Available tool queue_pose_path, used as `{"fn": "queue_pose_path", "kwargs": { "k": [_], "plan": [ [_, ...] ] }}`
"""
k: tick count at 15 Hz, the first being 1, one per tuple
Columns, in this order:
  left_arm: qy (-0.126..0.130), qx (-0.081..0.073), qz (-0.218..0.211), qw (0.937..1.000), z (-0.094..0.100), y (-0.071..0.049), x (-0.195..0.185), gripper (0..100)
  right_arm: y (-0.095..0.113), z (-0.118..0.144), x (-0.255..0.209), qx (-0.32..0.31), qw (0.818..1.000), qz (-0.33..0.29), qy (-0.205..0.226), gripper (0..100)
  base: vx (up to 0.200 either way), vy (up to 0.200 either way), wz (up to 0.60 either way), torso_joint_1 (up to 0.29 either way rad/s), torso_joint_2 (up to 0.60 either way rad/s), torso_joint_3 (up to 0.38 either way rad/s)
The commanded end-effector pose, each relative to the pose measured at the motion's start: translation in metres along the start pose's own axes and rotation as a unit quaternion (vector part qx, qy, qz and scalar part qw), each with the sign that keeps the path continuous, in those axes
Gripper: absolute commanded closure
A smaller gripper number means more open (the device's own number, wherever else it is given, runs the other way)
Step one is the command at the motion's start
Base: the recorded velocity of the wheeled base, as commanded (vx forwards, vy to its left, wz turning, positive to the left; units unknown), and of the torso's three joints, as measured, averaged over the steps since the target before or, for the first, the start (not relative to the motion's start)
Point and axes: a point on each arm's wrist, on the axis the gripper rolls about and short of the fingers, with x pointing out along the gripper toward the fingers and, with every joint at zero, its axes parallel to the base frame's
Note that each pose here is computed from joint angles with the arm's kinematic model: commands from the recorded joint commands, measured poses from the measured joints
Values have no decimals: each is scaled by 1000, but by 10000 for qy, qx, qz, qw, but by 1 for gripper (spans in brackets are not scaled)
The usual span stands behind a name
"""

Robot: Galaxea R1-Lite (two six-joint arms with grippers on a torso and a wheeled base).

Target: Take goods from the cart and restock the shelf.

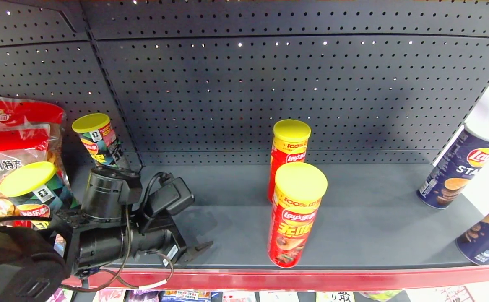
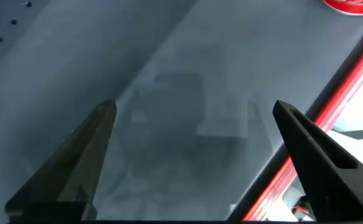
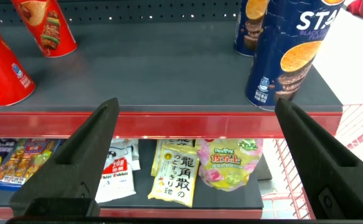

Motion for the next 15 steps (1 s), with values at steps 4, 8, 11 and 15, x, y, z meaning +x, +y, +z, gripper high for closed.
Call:
{"fn": "queue_pose_path", "kwargs": {
  "k": [4,8,11,15],
  "plan": [
    [12,292,-465,9985,11,-24,26,0,0,0,0,2,10000,3,1,0,0,0,0,0,0,0],
    [-9,312,-389,9988,21,-21,47,0,0,0,0,2,10000,3,1,0,0,0,0,0,0,0],
    [-120,357,-399,9985,31,-23,54,0,0,0,0,2,10000,3,1,0,0,0,0,0,0,0],
    [-136,377,-513,9979,32,-27,59,0,0,0,0,2,10000,3,1,0,0,0,0,0,0,0]
  ]
}}
